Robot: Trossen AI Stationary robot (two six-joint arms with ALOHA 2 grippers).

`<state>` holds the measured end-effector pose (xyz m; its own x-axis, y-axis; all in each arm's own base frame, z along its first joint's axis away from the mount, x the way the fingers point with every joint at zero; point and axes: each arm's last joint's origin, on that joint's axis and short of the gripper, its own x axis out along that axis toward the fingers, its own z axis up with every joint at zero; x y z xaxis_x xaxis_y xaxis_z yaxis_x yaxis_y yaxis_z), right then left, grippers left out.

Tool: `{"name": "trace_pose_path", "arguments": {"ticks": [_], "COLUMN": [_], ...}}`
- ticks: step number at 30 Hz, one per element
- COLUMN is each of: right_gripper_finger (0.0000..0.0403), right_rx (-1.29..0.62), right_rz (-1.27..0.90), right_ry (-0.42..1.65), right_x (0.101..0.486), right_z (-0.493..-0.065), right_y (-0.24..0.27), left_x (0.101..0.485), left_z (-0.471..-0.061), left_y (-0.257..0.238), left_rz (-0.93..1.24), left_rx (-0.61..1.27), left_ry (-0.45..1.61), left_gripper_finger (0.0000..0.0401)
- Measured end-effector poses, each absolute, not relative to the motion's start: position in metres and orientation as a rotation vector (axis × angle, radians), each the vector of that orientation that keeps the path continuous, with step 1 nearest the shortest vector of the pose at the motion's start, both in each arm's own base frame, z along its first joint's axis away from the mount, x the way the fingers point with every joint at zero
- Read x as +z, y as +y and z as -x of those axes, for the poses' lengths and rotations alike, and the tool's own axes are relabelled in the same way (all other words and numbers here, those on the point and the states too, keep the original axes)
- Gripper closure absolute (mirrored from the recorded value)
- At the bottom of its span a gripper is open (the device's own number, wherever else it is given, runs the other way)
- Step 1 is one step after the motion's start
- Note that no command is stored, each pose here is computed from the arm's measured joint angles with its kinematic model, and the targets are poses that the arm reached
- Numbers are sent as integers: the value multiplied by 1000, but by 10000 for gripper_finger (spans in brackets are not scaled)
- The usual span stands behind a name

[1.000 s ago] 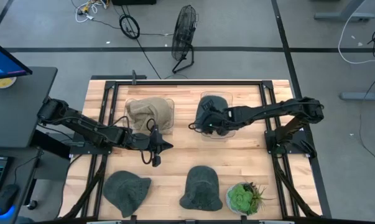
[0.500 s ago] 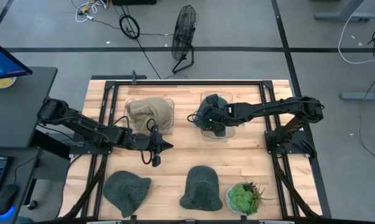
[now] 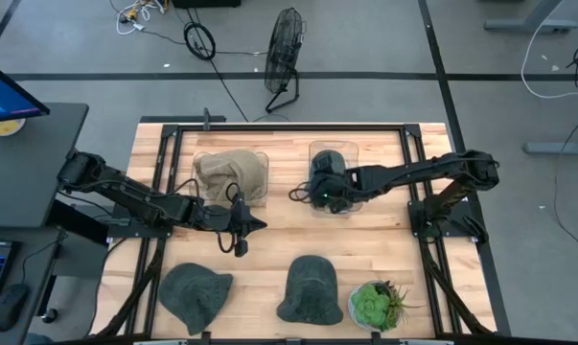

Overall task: Pick & Place hat
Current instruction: Put the top right black cap into the right transparent bin

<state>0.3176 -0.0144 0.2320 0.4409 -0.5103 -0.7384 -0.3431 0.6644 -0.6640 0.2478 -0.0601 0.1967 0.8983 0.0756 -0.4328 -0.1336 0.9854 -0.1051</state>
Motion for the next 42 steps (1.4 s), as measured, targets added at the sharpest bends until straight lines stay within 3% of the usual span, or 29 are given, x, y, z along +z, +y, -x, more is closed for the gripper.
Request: {"name": "trace_pose_path", "arguments": {"ticks": [10, 28, 32, 38, 42], "right_gripper_finger": [203, 212, 251, 379, 385], "right_rx": [-30, -33, -17, -1, 40], "right_rz": [597, 574, 595, 604, 608], "right_ry": [1096, 1163, 1179, 1251, 1351], "right_x": [227, 214, 214, 211, 208], "right_z": [-320, -321, -320, -314, -305], "right_y": [-26, -42, -46, -48, -44], "left_x": [197, 196, 196, 195, 195], "left_z": [-248, -247, -247, -247, -247], "left_y": [-60, -60, -60, -60, -60], "left_rz": [134, 130, 129, 128, 128], "left_rx": [108, 110, 111, 111, 111], "left_ry": [441, 455, 457, 460, 461], "left_gripper_finger": [387, 387, 387, 387, 387]}}
